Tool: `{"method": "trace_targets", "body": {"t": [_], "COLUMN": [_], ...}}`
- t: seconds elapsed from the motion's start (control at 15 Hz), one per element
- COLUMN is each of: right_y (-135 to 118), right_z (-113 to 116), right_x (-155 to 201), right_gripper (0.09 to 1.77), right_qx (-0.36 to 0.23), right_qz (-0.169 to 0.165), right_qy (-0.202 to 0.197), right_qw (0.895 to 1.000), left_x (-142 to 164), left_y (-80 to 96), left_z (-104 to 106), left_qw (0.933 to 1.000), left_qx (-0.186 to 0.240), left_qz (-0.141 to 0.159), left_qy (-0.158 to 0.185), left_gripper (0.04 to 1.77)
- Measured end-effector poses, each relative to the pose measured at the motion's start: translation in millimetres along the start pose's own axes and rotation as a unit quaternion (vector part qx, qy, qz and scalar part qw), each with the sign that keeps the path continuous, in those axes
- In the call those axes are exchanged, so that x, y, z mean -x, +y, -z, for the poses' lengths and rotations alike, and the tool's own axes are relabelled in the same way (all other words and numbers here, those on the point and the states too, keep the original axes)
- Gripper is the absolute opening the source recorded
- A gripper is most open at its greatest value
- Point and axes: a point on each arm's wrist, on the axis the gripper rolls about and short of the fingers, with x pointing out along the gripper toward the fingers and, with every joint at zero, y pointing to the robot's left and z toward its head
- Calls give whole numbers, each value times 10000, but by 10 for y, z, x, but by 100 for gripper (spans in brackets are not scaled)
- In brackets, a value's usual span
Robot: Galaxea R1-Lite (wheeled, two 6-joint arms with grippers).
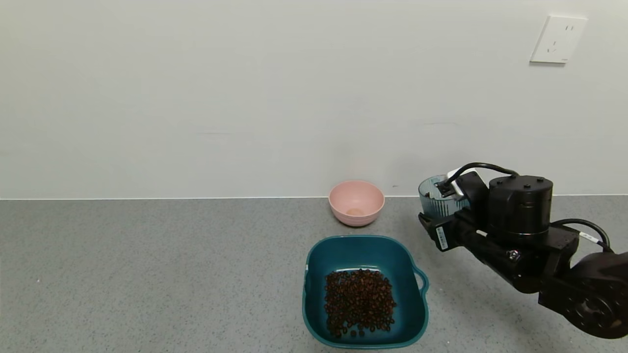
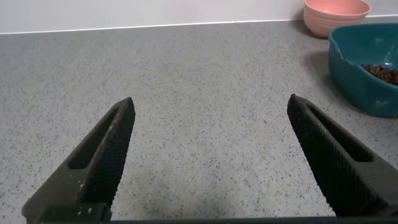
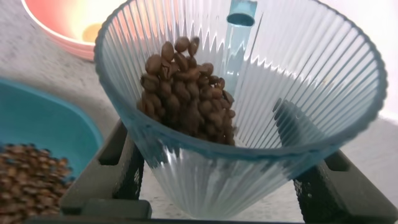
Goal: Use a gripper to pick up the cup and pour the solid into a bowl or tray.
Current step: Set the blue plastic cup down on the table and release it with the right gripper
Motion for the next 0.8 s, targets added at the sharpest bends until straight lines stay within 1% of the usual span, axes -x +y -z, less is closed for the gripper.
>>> {"method": "trace_targets", "body": {"t": [0.13, 0.27, 0.33, 0.4, 0.6, 0.8], "right_y": [-51, -88, -97, -101, -80, -106], "right_z": [10, -24, -48, -44, 74, 176], "right_x": [-8, -2, 7, 13, 10, -93], "right_gripper": [136, 136, 136, 136, 136, 136], "right_qx": [-440, -725, -831, -886, -947, -1016], "right_qz": [27, 81, 88, 71, 49, 138], "right_qy": [-44, -357, -603, -780, -1020, -1064], "right_qw": [9990, 9967, 9947, 9930, 9903, 9890], "left_x": [0, 0, 0, 0, 0, 0], "left_y": [0, 0, 0, 0, 0, 0], "left_z": [0, 0, 0, 0, 0, 0], "left_qw": [10000, 10000, 10000, 10000, 10000, 10000], "left_qx": [0, 0, 0, 0, 0, 0], "left_qz": [0, 0, 0, 0, 0, 0], "left_qy": [0, 0, 0, 0, 0, 2], "left_gripper": [176, 176, 176, 176, 176, 176]}}
